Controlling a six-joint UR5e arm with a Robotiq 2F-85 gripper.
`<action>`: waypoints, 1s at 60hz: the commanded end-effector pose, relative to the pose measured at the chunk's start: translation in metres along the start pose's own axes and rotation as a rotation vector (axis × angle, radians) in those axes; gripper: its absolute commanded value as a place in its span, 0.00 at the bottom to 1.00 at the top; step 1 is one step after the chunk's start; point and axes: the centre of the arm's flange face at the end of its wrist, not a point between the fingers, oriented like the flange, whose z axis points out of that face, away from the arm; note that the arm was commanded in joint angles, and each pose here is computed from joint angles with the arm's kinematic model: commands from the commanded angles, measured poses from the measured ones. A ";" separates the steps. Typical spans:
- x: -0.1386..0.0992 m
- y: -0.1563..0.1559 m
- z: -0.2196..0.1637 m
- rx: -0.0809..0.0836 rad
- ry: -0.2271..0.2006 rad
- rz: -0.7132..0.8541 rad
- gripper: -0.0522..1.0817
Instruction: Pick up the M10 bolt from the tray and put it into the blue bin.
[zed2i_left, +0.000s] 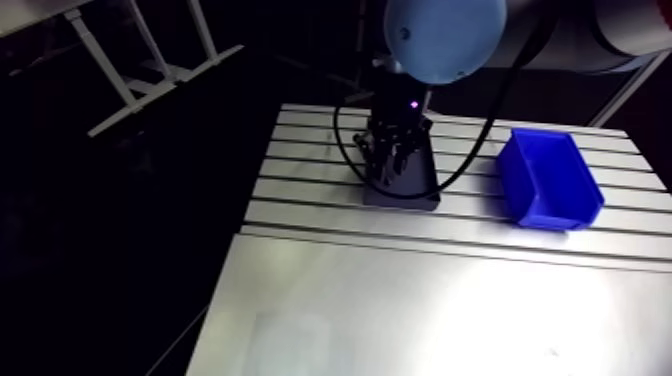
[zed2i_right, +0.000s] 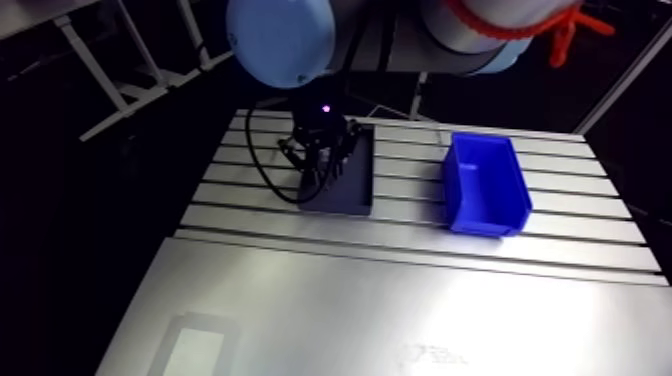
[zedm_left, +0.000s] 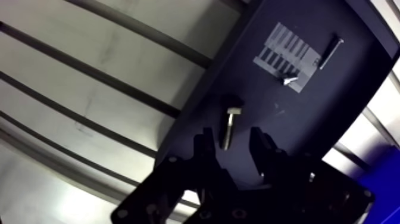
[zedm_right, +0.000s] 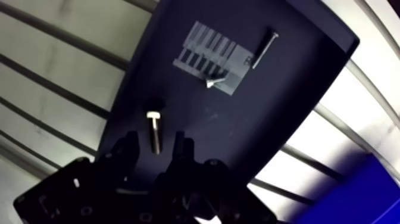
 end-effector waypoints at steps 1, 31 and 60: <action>0.001 0.000 0.001 0.000 0.000 0.001 0.54; 0.003 -0.002 0.000 -0.004 0.016 -0.001 0.60; 0.003 -0.002 0.002 -0.003 0.014 -0.003 0.63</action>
